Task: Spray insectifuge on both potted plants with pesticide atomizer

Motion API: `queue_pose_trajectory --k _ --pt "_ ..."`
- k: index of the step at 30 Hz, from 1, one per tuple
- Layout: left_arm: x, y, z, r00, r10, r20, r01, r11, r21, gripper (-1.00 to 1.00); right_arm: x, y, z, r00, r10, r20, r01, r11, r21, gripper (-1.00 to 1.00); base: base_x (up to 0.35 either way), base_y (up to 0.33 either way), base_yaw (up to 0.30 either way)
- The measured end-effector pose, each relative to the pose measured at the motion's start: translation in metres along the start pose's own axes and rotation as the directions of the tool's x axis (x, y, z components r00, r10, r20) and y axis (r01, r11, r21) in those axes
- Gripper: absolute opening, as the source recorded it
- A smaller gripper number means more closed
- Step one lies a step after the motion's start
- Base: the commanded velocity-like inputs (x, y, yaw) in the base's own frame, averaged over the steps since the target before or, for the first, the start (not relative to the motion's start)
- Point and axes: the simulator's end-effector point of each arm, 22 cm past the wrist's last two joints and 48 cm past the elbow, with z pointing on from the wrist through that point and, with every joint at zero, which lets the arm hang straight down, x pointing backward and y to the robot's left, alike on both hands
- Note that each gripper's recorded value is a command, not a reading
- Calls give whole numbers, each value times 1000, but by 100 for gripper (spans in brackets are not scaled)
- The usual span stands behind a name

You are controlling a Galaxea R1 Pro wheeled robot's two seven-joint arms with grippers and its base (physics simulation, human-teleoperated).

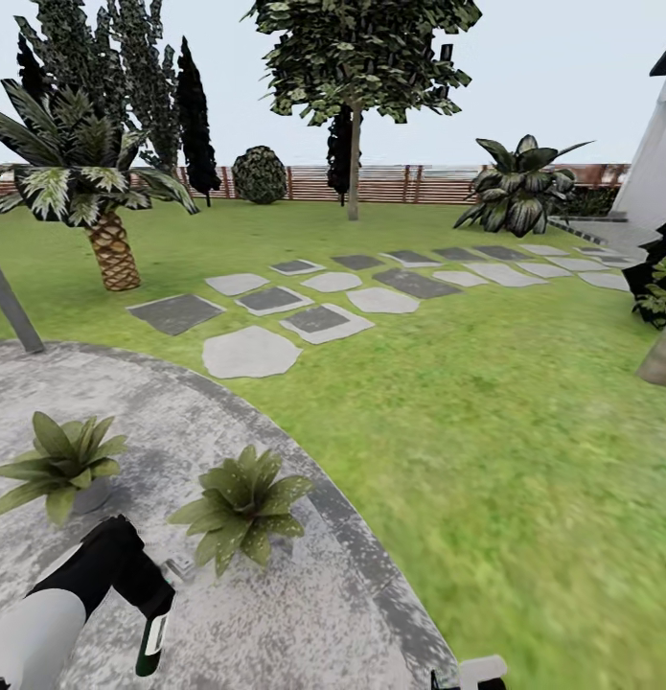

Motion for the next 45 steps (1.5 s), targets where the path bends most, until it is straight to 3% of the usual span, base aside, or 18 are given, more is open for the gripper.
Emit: queue_pose_trajectory --k 12,17,32,45 --pt "4 4 -1 1000 2 -7 -2 1000 -11 -100 0 -1 0 1000 1 0 -1 1000 3 100 94 306 0" --pt "3 11 0 1000 3 -6 -4 999 -47 -100 0 0 0 1000 3 0 -3 1000 3 100 18 27 -85" --pt "28 3 15 998 -13 -54 11 1000 -24 -100 -2 2 0 1000 9 2 -9 1000 3 100 -1 1 -141" --pt "28 4 14 999 -12 -51 11 1000 -27 -100 -3 3 0 1000 11 5 -11 1000 2 100 -198 201 -171"
